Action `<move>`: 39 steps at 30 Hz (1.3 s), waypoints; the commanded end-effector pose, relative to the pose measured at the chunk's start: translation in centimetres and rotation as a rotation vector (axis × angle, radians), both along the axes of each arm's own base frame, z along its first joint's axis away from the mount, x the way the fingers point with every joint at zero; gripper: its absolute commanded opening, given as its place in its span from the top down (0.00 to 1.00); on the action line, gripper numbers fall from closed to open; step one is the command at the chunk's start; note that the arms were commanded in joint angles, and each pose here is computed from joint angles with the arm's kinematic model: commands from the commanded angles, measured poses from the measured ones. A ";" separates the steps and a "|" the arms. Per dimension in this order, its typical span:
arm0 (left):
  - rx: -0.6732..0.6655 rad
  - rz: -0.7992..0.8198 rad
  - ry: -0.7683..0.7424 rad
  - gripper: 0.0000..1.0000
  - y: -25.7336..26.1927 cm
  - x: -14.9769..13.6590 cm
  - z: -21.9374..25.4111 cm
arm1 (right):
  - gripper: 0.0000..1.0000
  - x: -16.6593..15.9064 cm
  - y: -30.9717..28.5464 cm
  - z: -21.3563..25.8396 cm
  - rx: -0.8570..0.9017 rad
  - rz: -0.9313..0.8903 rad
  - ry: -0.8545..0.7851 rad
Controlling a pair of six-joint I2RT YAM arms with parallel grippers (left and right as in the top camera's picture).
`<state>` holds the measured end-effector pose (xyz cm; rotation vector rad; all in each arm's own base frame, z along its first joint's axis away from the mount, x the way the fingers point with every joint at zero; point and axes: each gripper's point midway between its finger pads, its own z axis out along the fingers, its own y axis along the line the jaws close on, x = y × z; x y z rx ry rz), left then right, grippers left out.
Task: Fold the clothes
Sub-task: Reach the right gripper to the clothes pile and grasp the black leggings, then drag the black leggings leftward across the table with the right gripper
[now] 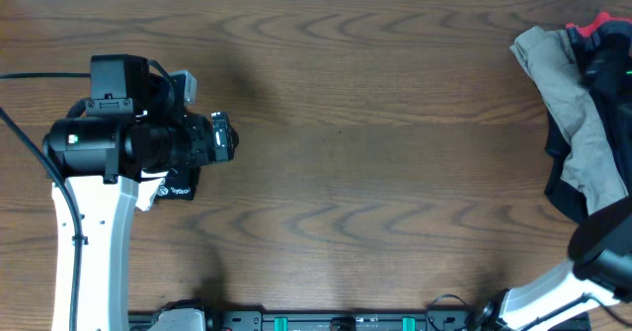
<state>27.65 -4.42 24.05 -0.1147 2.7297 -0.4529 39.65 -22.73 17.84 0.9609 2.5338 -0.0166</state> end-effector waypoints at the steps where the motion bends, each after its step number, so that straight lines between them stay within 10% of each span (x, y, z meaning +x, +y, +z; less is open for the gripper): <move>1: -0.009 -0.015 -0.021 0.02 -0.3 0.1 0.7 | 0.19 1.1 -2.7 -1.2 0.066 -0.050 -0.067; 18: -0.010 -0.014 -0.020 0.02 -0.3 0.1 0.7 | 0.42 6.0 -7.0 -11.5 0.084 -0.112 -0.093; 22: -0.014 -0.004 -0.016 0.02 -0.3 0.1 0.7 | 0.82 6.5 -6.3 -12.2 0.093 -0.096 -0.093; 25: -0.017 0.001 -0.010 0.02 -0.3 0.0 0.7 | 0.99 8.2 -4.3 -9.7 0.163 -0.024 -0.189; 39: -0.015 -0.005 -0.055 0.02 -0.3 -0.3 1.8 | 0.99 10.0 21.5 11.9 0.286 0.676 -0.569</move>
